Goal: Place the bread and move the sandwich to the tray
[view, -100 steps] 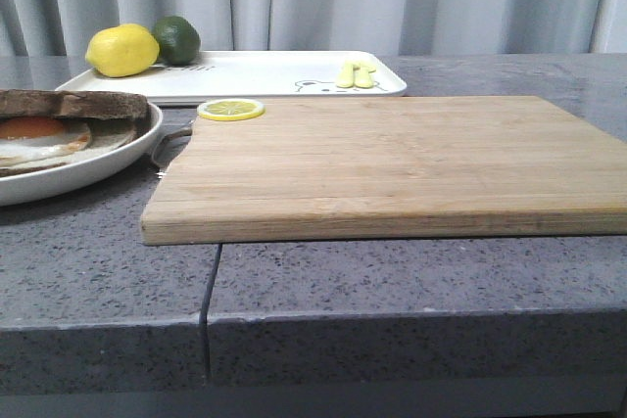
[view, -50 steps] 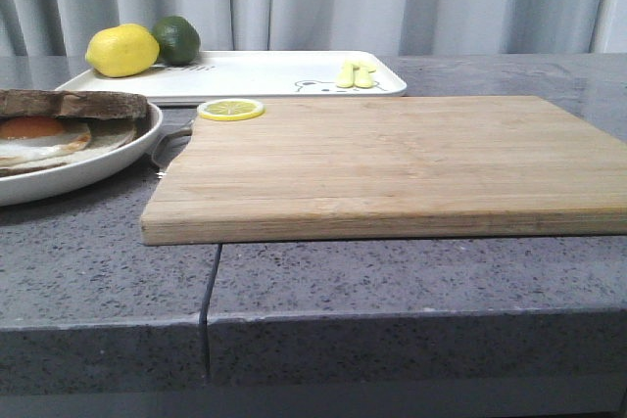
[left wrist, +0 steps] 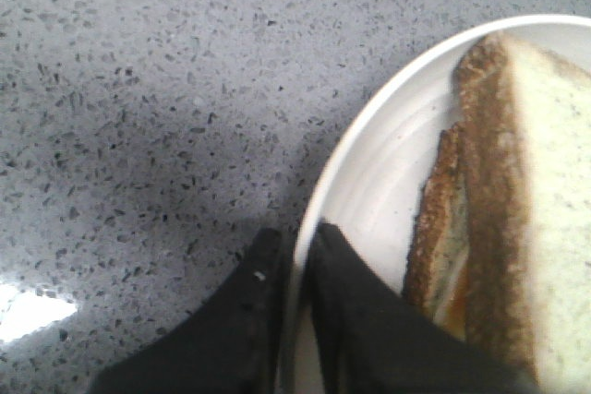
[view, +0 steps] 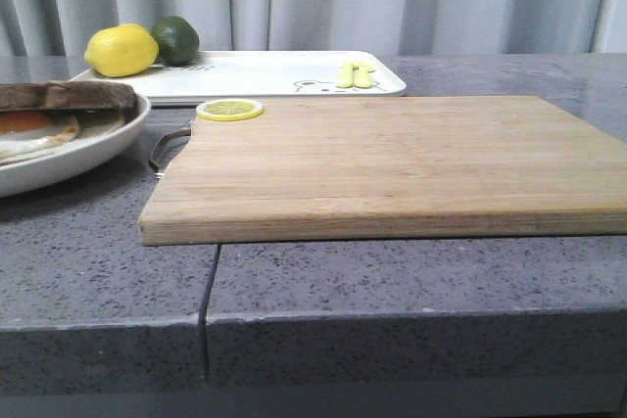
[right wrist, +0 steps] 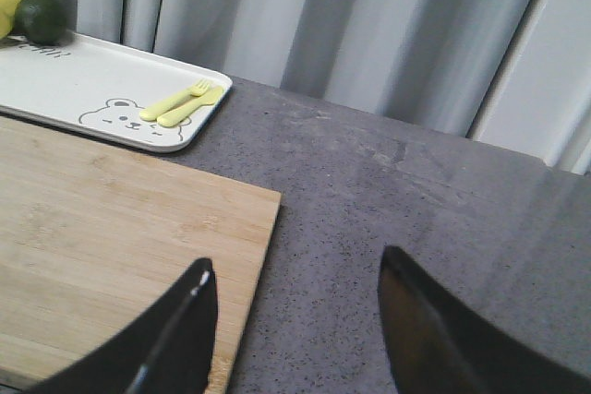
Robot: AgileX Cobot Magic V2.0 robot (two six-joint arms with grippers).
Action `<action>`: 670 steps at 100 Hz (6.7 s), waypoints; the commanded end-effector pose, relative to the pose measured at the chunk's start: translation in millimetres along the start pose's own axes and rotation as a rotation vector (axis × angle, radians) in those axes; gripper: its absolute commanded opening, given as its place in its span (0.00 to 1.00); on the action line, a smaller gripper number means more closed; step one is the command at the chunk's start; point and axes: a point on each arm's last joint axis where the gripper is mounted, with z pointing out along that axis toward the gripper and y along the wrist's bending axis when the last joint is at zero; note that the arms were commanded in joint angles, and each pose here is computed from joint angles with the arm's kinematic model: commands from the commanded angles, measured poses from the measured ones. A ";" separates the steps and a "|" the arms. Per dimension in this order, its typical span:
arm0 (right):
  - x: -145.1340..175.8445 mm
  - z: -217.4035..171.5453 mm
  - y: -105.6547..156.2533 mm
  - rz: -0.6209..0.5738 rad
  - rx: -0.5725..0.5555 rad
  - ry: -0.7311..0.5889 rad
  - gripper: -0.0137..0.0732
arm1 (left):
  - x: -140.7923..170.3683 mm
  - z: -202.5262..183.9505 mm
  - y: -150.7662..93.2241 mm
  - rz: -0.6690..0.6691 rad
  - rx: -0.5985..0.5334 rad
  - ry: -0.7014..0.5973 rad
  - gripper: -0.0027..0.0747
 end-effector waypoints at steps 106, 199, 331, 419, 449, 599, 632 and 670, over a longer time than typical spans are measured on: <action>-15.5 -1.8 -2.0 -0.013 0.012 -0.105 0.62 | -32.5 -72.6 -45.9 -0.189 0.378 -0.228 0.01; -15.5 -1.6 -1.9 -0.013 0.012 -0.105 0.62 | -159.0 -1.7 -137.5 0.016 0.562 -0.016 0.01; -12.6 -1.4 -2.1 -0.013 0.013 -0.073 0.62 | -171.5 101.3 -172.4 0.046 0.520 0.075 0.01; -12.4 -1.4 -2.1 -0.013 0.013 -0.071 0.62 | -168.4 113.8 -170.0 0.013 0.515 0.103 0.01; -12.4 -1.4 -2.1 -0.013 0.013 -0.071 0.62 | -167.0 113.7 -170.0 0.017 0.515 0.118 0.28; -12.4 -1.4 -2.1 -0.012 0.013 -0.071 0.62 | -174.4 -160.9 -182.3 0.449 0.479 -0.435 0.37; -12.4 -1.4 -2.1 -0.010 0.013 -0.071 0.62 | -124.6 -200.5 -167.4 0.502 0.492 -0.545 0.37; -12.7 -1.4 -2.0 -0.010 0.013 -0.074 0.62 | -26.4 -190.6 -92.0 0.417 0.416 -0.681 0.37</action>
